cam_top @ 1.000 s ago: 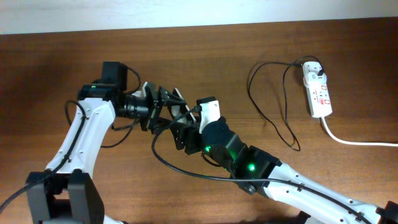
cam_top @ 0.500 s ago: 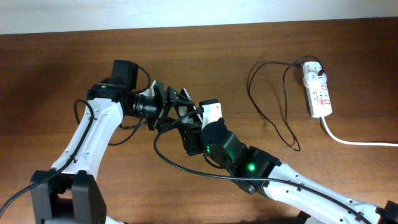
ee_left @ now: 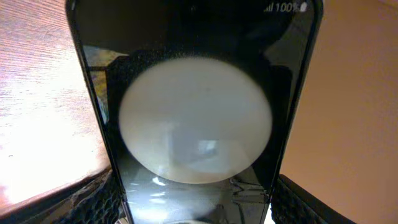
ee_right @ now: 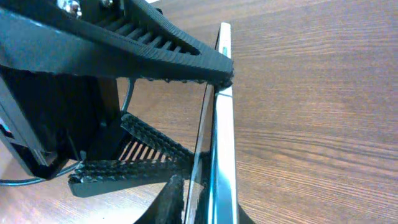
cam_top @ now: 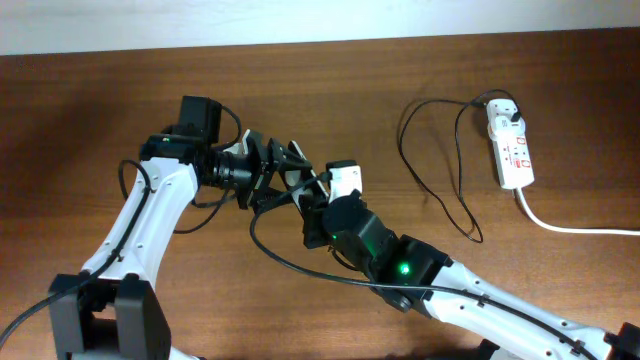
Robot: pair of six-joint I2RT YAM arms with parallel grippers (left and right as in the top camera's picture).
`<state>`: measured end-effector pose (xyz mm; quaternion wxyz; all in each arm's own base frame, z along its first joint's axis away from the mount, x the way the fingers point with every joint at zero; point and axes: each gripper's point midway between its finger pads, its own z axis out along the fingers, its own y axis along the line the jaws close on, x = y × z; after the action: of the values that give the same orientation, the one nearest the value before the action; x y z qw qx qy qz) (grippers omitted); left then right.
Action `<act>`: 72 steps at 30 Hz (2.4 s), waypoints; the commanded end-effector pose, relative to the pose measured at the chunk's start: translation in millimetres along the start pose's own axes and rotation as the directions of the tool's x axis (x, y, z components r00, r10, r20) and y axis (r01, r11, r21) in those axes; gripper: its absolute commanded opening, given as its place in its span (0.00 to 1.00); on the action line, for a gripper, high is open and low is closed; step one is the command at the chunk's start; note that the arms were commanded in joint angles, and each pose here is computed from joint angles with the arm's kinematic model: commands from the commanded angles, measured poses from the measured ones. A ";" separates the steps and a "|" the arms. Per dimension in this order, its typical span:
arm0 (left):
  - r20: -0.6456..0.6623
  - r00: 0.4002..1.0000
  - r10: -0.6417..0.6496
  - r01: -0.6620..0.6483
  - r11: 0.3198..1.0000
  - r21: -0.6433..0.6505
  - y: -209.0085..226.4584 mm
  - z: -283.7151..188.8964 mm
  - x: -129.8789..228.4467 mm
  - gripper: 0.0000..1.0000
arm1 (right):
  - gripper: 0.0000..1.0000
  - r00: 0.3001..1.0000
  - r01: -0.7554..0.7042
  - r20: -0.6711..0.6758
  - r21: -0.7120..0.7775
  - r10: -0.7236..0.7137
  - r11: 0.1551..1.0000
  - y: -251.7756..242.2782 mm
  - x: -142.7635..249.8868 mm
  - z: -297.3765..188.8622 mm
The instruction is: Plug charger to phone and switch on socket
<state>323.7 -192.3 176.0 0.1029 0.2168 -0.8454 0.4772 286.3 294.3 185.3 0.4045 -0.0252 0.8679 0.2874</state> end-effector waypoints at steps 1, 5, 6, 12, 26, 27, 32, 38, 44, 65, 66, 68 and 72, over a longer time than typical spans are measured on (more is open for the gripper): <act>-0.030 0.996 0.082 -0.081 0.996 0.047 -13.8 -1.8 6.7 0.74 | 0.11 1.000 0.003 0.031 -0.053 -0.001 0.999 14.8 -15.1 -18.0; -0.009 0.987 0.158 -0.157 0.986 0.062 -21.4 -9.6 12.8 0.91 | 0.06 0.998 -0.003 0.056 -0.076 0.007 0.997 19.0 -24.6 -32.3; 0.011 0.983 0.184 -0.184 0.980 0.070 -24.5 -15.5 13.0 1.00 | 0.05 0.998 -0.004 0.062 -0.080 0.009 0.997 19.7 -27.0 -37.3; 0.231 0.876 0.424 -0.449 0.891 0.068 -43.1 -90.9 39.0 0.99 | 0.04 0.998 -0.004 0.062 -0.071 0.008 0.997 11.6 -31.5 -74.1; 0.638 0.536 0.553 -0.427 0.829 -0.361 68.9 -161.7 177.4 0.99 | 0.04 0.898 -0.440 -0.025 -0.041 0.439 0.897 -7.3 -16.7 -117.0; 0.654 0.586 0.479 -0.380 0.875 -0.301 77.5 -151.6 163.0 0.99 | 0.04 0.861 -0.508 -0.029 -0.039 0.507 0.861 -7.3 -16.7 -117.0; 0.600 0.788 0.141 -0.250 0.963 0.103 81.3 -100.7 111.3 1.00 | 0.04 0.757 -0.653 -0.038 -0.033 0.652 0.757 -7.0 -16.1 -116.9; 0.472 0.858 -0.204 0.002 0.919 0.394 77.5 -85.2 81.1 0.91 | 0.04 0.602 -0.790 -0.107 0.064 0.791 0.610 -4.2 7.1 -91.9; 0.378 0.870 -0.317 0.121 0.880 0.460 68.1 -80.0 78.7 0.86 | 0.04 0.589 -0.793 -0.197 0.043 0.784 0.607 18.4 14.1 -64.3; 0.197 0.960 -0.201 0.077 0.862 0.500 3.1 -25.6 55.4 0.46 | 0.04 0.481 -0.865 -0.347 -0.034 0.805 0.501 56.6 5.9 -69.6; 0.196 0.960 -0.203 0.079 0.860 0.504 2.2 -26.1 55.5 0.43 | 0.04 0.467 -0.873 -0.339 -0.029 0.817 0.487 55.5 5.0 -69.1; 0.200 0.960 -0.197 0.068 0.855 0.514 -1.1 -27.9 55.5 0.37 | 0.04 0.438 -0.889 -0.338 -0.022 0.833 0.458 55.6 4.0 -69.0; 0.197 0.960 -0.201 0.074 0.854 0.515 -1.1 -27.9 55.5 0.24 | 0.04 0.418 -0.898 -0.331 -0.010 0.846 0.439 54.3 4.6 -67.0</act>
<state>274.0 -182.7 208.0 -0.0272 0.3562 -0.6831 0.6370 219.9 305.6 234.4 0.0619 0.3431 0.7775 0.5234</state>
